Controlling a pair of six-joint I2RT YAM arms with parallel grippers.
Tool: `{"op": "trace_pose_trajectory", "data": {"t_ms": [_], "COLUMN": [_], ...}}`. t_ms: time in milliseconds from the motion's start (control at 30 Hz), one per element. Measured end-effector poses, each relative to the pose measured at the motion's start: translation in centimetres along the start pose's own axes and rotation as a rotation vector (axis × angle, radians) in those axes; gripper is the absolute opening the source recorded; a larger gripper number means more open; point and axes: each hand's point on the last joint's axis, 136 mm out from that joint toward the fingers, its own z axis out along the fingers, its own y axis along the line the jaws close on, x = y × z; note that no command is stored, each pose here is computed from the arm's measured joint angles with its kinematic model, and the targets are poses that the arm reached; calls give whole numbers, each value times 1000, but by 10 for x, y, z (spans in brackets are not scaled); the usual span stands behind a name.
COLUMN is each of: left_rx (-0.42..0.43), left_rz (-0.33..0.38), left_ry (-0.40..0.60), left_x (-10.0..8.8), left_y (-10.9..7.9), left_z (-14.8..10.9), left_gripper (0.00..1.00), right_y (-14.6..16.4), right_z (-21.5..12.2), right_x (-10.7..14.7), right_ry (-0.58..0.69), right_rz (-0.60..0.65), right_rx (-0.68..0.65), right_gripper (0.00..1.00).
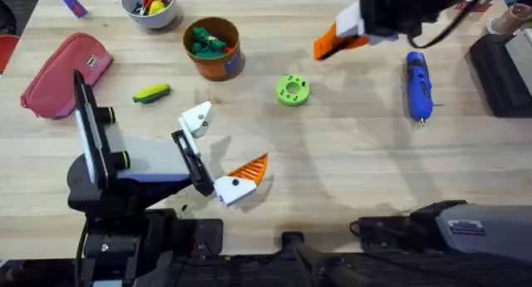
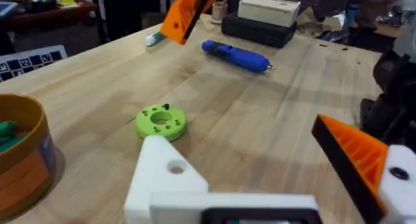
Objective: Pick up the gripper from the table and insert it into the empty holder that is missing its gripper. Then pick up a screw, insert it into the mounting hole, and use the screwdriver to tighten it. Finally, clean up the table by picking up the vegetable and placing it into the bucket.
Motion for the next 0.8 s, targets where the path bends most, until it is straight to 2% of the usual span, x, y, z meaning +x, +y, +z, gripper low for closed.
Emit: {"op": "trace_pose_trajectory", "data": {"t_ms": [200, 667, 800], "left_rx": [0, 0, -3], "left_rz": [1, 0, 1], "left_ry": [0, 0, 0], "left_x": [0, 0, 0], "left_y": [0, 0, 0], "left_z": [0, 0, 0], "left_gripper": [987, 987, 988], "right_y": [33, 71, 73], "right_z": [-21, -13, -6], "right_x": [4, 42, 55], "right_ry": [-2, 17, 66], "right_rz": [0, -77, -47], "right_rx": [-290, -969, -1097], "right_gripper": [9, 9, 9]}}
